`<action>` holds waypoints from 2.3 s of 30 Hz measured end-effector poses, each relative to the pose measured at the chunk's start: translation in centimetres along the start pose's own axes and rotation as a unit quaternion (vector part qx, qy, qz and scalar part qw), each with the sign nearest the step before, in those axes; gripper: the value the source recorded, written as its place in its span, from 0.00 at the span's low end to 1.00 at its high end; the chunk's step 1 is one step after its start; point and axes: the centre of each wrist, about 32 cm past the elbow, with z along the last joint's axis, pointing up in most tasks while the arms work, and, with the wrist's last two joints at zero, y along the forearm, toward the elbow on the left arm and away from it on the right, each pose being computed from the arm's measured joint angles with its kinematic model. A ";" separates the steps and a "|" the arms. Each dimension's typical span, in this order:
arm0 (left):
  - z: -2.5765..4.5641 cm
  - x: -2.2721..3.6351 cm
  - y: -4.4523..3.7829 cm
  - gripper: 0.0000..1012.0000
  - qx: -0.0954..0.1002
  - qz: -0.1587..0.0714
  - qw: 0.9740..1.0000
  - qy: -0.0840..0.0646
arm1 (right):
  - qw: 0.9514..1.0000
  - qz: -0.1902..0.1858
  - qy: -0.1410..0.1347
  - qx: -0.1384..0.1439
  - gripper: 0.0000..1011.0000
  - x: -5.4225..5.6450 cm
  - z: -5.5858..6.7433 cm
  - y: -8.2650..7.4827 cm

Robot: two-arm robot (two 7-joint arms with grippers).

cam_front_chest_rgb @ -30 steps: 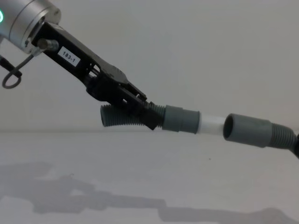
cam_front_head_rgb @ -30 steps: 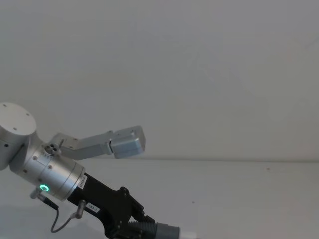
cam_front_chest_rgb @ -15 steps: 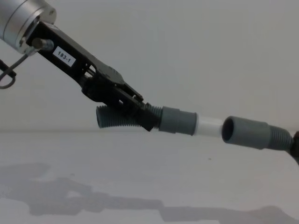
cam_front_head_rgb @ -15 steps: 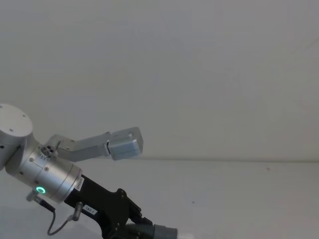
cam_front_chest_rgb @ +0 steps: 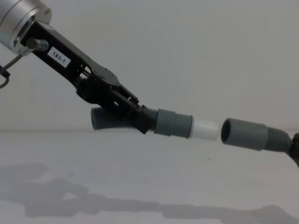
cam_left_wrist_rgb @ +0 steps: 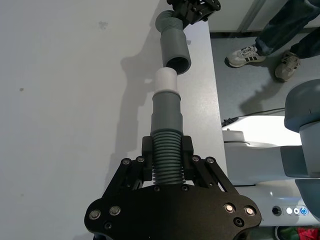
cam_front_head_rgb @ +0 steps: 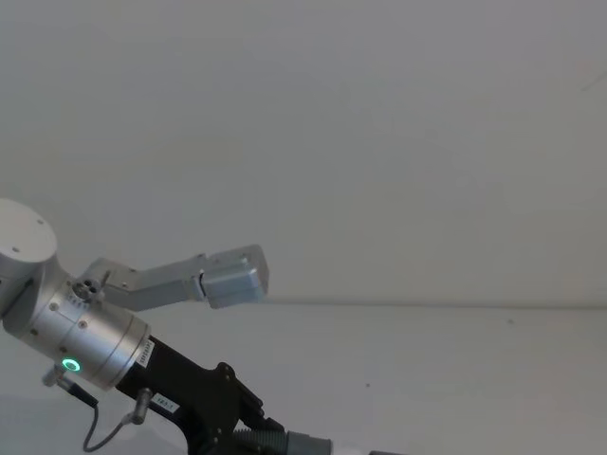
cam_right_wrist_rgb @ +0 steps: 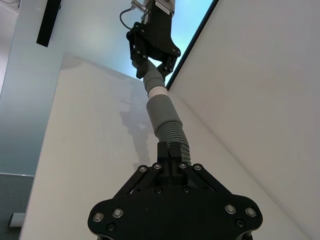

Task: Use both hands to pick up one end of the pipe from the table, align the ends, and insert them.

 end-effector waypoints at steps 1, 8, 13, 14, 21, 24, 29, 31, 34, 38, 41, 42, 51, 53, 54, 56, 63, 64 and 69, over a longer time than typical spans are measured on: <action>0.00 -0.05 0.01 0.29 0.001 0.000 1.000 0.000 | 1.000 0.000 0.000 0.000 0.01 0.0 0.0 0.0; -0.06 -0.19 0.01 0.29 0.002 0.002 1.000 0.001 | 1.000 0.000 0.002 -0.001 0.01 0.0 -0.1 0.0; 0.01 -0.17 -0.03 0.29 0.002 0.002 1.000 0.001 | 1.000 0.000 0.003 -0.002 0.01 0.0 -0.2 0.0; 0.03 -0.14 -0.05 0.29 0.002 0.002 1.000 0.001 | 1.000 -0.001 0.003 -0.002 0.01 0.0 -0.2 0.0; 0.15 0.04 -0.17 0.29 0.001 0.001 1.000 -0.001 | 1.000 -0.003 0.003 -0.003 0.01 -0.1 -0.3 0.1; 0.19 0.12 -0.23 0.29 0.001 0.000 1.000 -0.002 | 1.000 -0.005 0.003 -0.004 0.01 -0.1 -0.3 0.1; 0.25 0.23 -0.31 0.29 0.000 -0.003 1.000 -0.003 | 1.000 -0.006 0.002 -0.005 0.01 -0.1 -0.3 0.1; 0.26 0.25 -0.32 0.29 0.000 -0.003 1.000 -0.003 | 1.000 -0.007 0.002 -0.006 0.01 -0.1 -0.3 0.2; 0.34 0.32 -0.34 0.29 0.000 -0.005 1.000 -0.003 | 1.000 -0.008 0.001 -0.006 0.01 -0.1 -0.3 0.2; 0.39 0.37 -0.35 0.29 0.001 -0.007 1.000 -0.003 | 1.000 -0.009 0.001 -0.007 0.01 -0.1 -0.4 0.3; 0.43 0.41 -0.35 0.29 0.002 -0.008 1.000 -0.003 | 1.000 -0.010 0.001 -0.007 0.01 0.0 -0.4 0.4; 0.43 0.41 -0.35 0.29 0.002 -0.008 1.000 -0.003 | 1.000 -0.010 0.001 -0.007 0.01 0.0 -0.4 0.4; 0.41 0.57 -0.46 0.29 0.002 -0.010 1.000 -0.003 | 1.000 -0.009 0.001 -0.006 0.01 0.0 -0.5 0.7; 0.40 0.63 -0.51 0.29 0.001 -0.010 1.000 -0.003 | 1.000 -0.009 0.001 -0.005 0.01 0.1 -0.5 0.7; 0.38 0.67 -0.56 0.29 0.001 -0.010 1.000 -0.003 | 1.000 -0.009 0.002 -0.005 0.01 0.1 -0.5 0.7; 0.38 0.70 -0.61 0.29 0.001 -0.011 1.000 -0.003 | 1.000 -0.009 0.002 -0.005 0.01 0.1 -0.5 0.7; 0.45 0.82 -0.83 0.29 -0.001 -0.013 1.000 -0.005 | 1.000 -0.008 0.004 -0.002 0.01 0.0 -0.6 0.7; 0.46 0.83 -0.84 0.29 -0.001 -0.013 1.000 -0.005 | 1.000 -0.008 0.004 -0.002 0.01 0.0 -0.6 0.7; 0.46 0.84 -0.92 0.29 -0.001 -0.013 1.000 -0.005 | 1.000 -0.007 0.004 0.000 0.01 0.0 -0.7 0.7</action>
